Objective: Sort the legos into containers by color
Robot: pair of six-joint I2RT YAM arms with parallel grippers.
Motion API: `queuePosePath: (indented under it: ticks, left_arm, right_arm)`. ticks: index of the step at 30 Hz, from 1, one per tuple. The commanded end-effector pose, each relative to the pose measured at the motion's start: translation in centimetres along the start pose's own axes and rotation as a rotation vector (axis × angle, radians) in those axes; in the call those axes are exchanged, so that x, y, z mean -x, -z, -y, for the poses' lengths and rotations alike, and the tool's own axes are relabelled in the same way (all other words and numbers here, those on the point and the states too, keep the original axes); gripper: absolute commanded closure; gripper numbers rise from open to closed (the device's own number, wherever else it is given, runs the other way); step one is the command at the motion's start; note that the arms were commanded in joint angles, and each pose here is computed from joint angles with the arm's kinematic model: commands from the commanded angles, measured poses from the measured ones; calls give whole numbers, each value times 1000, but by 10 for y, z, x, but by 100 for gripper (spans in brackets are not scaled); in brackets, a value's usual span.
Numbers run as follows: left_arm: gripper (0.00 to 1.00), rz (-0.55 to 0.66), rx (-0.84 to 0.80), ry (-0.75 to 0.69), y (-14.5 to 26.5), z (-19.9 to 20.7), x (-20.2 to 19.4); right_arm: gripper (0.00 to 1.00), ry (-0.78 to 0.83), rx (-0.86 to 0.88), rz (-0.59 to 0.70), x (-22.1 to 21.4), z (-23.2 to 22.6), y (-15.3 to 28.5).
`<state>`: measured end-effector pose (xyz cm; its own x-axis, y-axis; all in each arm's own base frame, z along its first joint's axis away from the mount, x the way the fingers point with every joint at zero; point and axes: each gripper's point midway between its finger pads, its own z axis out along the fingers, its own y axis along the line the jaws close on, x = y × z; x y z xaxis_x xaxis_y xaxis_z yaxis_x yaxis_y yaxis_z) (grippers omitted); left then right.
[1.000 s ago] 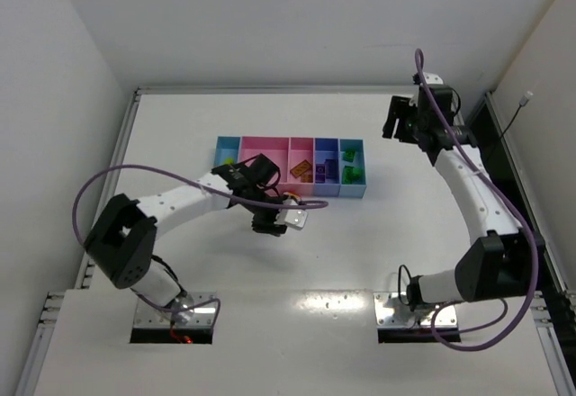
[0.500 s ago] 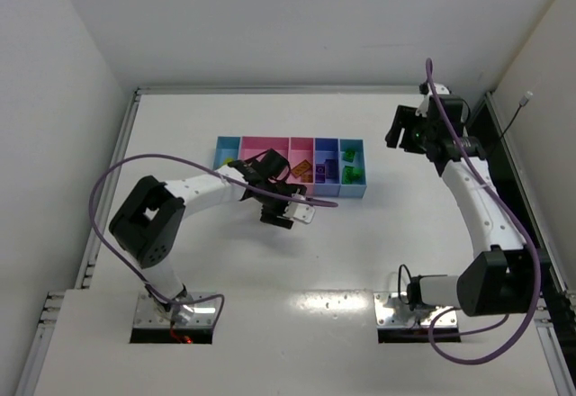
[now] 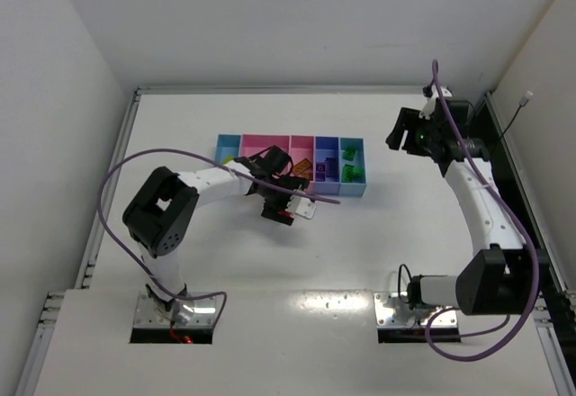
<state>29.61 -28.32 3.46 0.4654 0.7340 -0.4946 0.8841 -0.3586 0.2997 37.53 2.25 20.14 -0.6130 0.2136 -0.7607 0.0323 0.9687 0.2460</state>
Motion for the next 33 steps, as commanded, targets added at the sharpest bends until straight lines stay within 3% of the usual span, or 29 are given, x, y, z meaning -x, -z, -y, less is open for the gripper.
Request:
queuePosePath:
  ticks: [1, 9, 18, 25, 26, 30, 33]
  left_arm:
    - [14, 12, 58, -46, 5, -27, -2]
    - [13, 0, 70, -86, 6, -36, -6]
    - [13, 1, 5, -74, -3, -19, -8]
    - [27, 23, -77, -15, -2, 14, -8]
    - [34, 23, -92, -17, -1, 21, -6]
    - [44, 48, -94, -8, 11, 41, 3]
    - [45, 96, -50, 4, 31, 41, 20]
  right_arm:
    - [32, -10, 33, 18, 3, -2, 1]
    - [32, -34, 52, -4, -4, 0, -4]
    - [32, -43, 50, -21, -8, 3, -8]
    - [32, -48, 54, -20, -7, 5, -8]
    - [32, -48, 54, -20, -7, 5, -8]
    - [32, -49, 63, -22, -9, 4, -9]
    - [32, -51, 61, -31, -13, 5, -10]
